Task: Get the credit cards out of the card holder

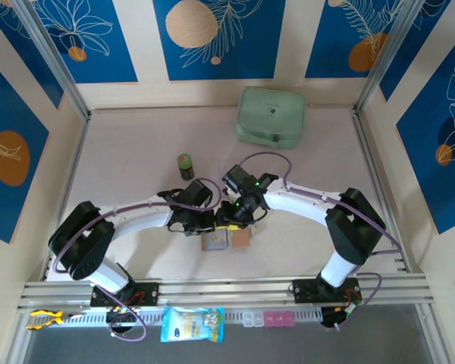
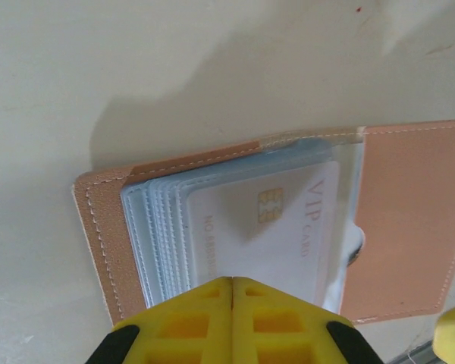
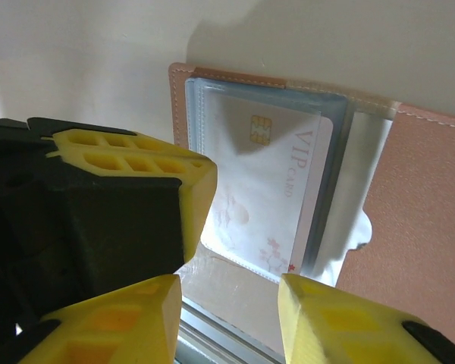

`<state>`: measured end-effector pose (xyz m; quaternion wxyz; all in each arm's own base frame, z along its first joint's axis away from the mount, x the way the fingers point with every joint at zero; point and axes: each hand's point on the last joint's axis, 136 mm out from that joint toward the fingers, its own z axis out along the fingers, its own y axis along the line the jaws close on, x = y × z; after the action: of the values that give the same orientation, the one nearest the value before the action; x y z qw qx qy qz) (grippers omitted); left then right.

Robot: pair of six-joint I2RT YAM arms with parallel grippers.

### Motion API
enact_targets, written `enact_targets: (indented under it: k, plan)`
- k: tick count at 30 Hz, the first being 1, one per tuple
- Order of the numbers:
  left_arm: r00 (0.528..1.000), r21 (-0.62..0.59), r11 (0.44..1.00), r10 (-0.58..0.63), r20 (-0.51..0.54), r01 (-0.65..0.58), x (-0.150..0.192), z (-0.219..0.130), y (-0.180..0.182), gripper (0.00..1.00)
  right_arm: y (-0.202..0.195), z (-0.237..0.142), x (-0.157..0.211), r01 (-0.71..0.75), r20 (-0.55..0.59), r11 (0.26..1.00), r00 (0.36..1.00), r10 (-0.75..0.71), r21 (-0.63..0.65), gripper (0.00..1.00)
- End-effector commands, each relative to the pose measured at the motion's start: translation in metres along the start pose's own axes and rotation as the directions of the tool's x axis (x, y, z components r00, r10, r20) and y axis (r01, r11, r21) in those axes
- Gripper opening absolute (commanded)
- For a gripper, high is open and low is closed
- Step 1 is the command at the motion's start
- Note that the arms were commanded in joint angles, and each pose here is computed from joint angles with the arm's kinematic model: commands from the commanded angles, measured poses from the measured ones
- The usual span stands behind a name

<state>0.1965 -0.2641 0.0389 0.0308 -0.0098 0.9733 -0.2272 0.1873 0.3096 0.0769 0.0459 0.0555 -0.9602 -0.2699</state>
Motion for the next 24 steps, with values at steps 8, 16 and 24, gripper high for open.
enact_targets:
  k: [8, 16, 24]
  plan:
    - [1.000, -0.083, 0.997, -0.003, -0.027, 0.001, 0.011, 0.008, 0.021, 0.05, -0.010, 0.019, 0.007, -0.028, -0.051, 0.996, 0.998, 0.023, -0.079, 0.35]
    - [1.000, -0.108, 0.994, 0.001, -0.020, -0.003, 0.010, 0.008, 0.026, 0.05, -0.015, 0.025, 0.007, -0.055, -0.067, 0.989, 0.997, 0.047, -0.134, 0.26]
    - [1.000, -0.104, 0.995, 0.003, -0.015, -0.005, 0.009, 0.007, 0.024, 0.05, -0.019, 0.030, 0.004, -0.060, -0.066, 0.988, 0.997, 0.051, -0.140, 0.19]
